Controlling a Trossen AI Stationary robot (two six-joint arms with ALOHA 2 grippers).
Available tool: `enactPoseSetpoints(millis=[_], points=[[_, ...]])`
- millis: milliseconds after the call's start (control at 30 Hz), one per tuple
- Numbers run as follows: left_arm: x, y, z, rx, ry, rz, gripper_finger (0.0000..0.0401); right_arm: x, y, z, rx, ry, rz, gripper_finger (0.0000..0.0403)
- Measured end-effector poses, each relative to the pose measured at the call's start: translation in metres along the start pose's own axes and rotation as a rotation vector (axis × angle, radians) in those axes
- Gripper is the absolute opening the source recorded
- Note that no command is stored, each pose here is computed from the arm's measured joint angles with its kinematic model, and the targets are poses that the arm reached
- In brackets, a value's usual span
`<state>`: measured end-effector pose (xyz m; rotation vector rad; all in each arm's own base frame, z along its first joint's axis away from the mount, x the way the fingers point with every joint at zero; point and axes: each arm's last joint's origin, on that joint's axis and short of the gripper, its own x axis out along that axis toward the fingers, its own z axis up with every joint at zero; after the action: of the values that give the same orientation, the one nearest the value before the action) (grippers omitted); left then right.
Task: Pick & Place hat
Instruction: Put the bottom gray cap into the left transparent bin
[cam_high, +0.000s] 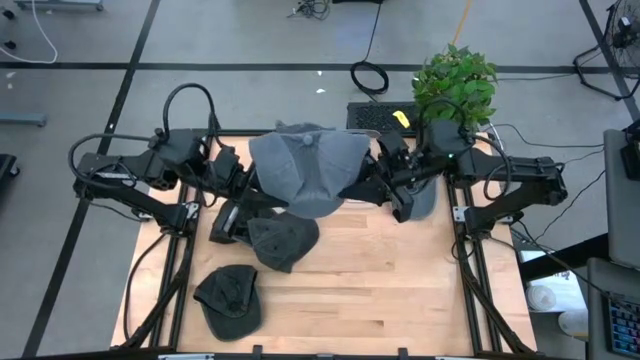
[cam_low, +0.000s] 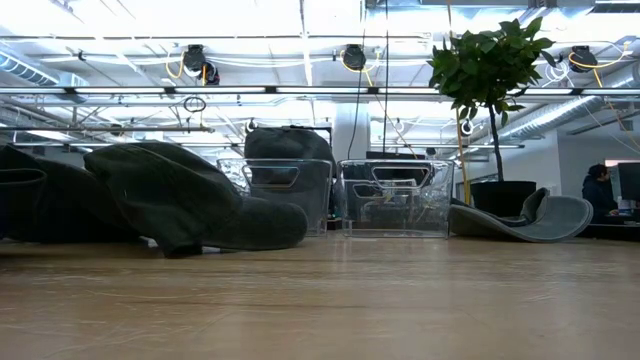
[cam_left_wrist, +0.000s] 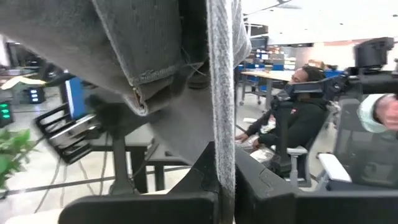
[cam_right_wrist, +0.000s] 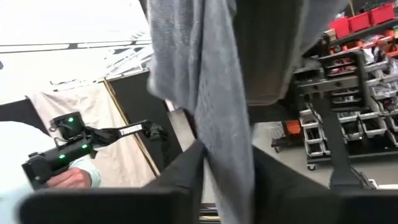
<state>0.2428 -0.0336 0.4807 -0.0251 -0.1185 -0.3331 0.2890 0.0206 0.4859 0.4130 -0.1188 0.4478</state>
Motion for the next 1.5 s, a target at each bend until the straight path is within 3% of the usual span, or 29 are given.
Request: enactPoseSetpoints(millis=[100,233,467,767,933,1233,1500], points=[[0.0,0.001,0.0,-0.018,-0.004,0.024,0.0008,-0.001,0.001,0.001,-0.012,-0.001,0.011,0.0012],[0.0,0.001,0.001,-0.026,-0.009,0.029,0.0024,-0.001,0.001,0.001,-0.014,-0.005,0.013,0.0004],[-0.005,0.002,0.003,-0.043,-0.012,0.064,0.0116,-0.007,0.005,0.002,-0.021,0.03,0.021,0.0002],[-0.035,0.006,0.011,-0.191,0.029,0.048,0.0242,-0.019,0.021,-0.002,-0.03,0.133,0.059,0.0001],[-0.052,0.012,0.018,-0.262,0.022,0.028,0.0287,-0.021,0.027,-0.012,-0.046,0.221,0.067,0.0001],[-0.063,0.027,0.022,-0.335,0.084,-0.025,0.0297,-0.02,0.024,-0.033,-0.066,0.398,0.089,0.0],[-0.065,0.034,0.043,-0.342,0.159,-0.048,0.0264,-0.021,0.026,-0.033,-0.147,0.419,0.249,0.0]])
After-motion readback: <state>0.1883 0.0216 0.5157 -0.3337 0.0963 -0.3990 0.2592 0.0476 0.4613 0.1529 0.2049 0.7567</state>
